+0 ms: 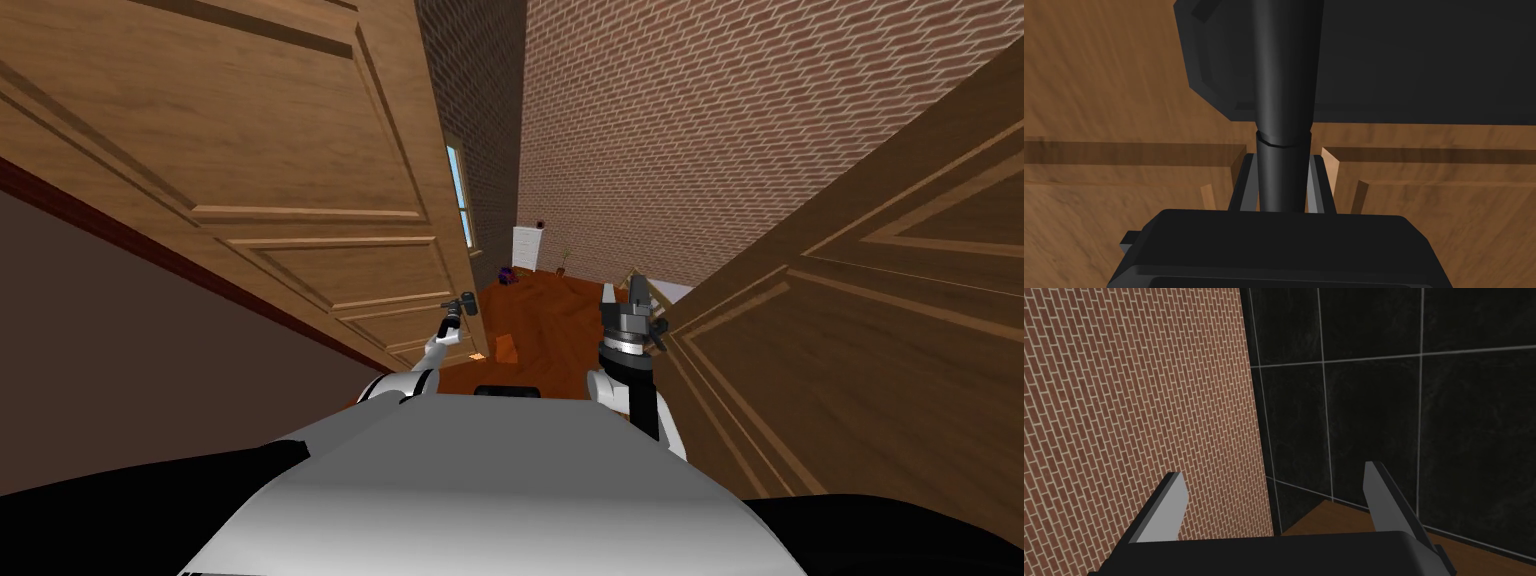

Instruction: Push the door open

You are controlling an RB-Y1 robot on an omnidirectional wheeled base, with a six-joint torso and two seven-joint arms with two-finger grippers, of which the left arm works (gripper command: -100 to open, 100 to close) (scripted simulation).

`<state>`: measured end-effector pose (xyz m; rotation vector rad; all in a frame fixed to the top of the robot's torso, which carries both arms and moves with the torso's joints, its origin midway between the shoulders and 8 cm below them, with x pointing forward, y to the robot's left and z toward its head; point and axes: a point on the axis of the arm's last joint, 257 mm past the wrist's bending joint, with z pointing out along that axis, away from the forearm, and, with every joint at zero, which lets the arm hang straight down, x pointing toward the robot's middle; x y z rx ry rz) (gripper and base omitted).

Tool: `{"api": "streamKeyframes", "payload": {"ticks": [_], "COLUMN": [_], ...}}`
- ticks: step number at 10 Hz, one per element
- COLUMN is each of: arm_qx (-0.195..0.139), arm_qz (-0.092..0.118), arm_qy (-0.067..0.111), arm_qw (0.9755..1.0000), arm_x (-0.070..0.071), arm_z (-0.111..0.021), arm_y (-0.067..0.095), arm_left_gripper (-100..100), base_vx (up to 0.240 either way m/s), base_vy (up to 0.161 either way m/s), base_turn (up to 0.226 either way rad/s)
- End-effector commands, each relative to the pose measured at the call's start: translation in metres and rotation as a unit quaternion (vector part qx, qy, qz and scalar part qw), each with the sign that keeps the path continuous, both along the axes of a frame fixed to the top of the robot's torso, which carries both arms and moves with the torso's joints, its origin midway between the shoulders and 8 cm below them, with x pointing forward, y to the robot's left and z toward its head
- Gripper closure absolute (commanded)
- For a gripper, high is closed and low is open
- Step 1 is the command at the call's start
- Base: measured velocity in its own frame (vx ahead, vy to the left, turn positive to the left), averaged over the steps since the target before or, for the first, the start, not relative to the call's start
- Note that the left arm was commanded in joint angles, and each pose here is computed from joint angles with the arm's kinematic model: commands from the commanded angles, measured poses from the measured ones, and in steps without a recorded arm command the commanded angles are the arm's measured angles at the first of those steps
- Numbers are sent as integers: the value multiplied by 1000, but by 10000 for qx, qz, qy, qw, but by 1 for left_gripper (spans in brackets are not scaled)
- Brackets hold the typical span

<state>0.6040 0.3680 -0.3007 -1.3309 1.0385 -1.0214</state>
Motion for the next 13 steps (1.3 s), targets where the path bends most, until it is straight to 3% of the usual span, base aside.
{"api": "streamKeyframes", "payload": {"ticks": [1, 3, 4, 8, 13], "arm_qx": [33, 33, 34, 35, 37], "arm_qz": [150, 150, 291, 468, 804], "arm_qy": [-60, -60, -61, -63, -69], "arm_qw": [9999, 9999, 9996, 9989, 9967], "arm_x": [-1, -1, -5, -11, -24], "arm_z": [5, 5, 5, 6, 6], "arm_y": [19, 19, 35, 54, 89], "arm_left_gripper": [100, 100, 100, 100, 100], "base_vx": [177, 97, 144, 172, 162], "base_vy": [-59, -29, -58, -67, -69], "base_turn": [62, 21, 40, 63, 61]}}
